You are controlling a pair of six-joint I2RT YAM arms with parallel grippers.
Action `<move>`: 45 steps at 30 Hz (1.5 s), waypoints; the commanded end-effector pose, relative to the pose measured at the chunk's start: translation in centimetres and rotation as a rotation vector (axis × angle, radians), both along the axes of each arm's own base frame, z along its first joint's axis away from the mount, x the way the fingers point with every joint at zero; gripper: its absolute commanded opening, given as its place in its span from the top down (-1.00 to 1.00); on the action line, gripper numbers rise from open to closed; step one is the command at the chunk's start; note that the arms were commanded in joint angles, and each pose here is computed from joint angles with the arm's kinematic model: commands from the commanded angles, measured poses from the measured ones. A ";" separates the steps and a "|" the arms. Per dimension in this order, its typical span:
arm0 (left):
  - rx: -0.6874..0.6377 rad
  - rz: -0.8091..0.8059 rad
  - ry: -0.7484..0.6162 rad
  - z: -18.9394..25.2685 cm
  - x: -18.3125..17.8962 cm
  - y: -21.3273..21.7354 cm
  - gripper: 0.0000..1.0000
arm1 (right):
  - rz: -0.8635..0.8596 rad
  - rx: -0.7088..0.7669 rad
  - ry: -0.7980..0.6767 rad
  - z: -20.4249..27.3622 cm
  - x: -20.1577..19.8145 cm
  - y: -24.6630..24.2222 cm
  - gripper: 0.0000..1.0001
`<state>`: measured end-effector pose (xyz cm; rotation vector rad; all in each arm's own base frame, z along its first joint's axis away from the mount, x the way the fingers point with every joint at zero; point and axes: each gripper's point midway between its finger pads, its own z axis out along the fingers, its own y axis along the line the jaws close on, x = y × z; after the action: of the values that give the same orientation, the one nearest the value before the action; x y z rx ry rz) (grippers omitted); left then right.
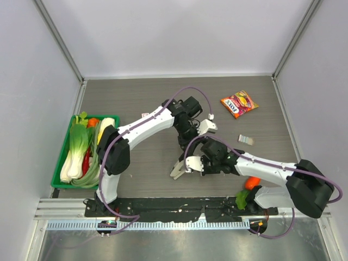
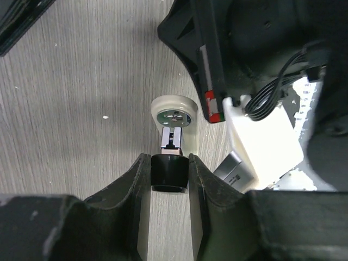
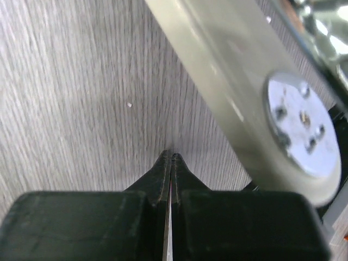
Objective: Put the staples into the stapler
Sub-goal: Close the stapler at the center of the board, then reset both arms
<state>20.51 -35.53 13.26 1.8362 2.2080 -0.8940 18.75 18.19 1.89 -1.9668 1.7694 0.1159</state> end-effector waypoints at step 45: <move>-0.449 1.136 -0.849 21.6 9.4 30.8 -1.00 | -0.849 0.870 -0.677 33.8 7.8 -9.8 -0.62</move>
<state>31.03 -7.06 32.71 0.6259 1.9309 -0.2153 25.77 9.98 28.65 -0.8061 1.6629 -0.0838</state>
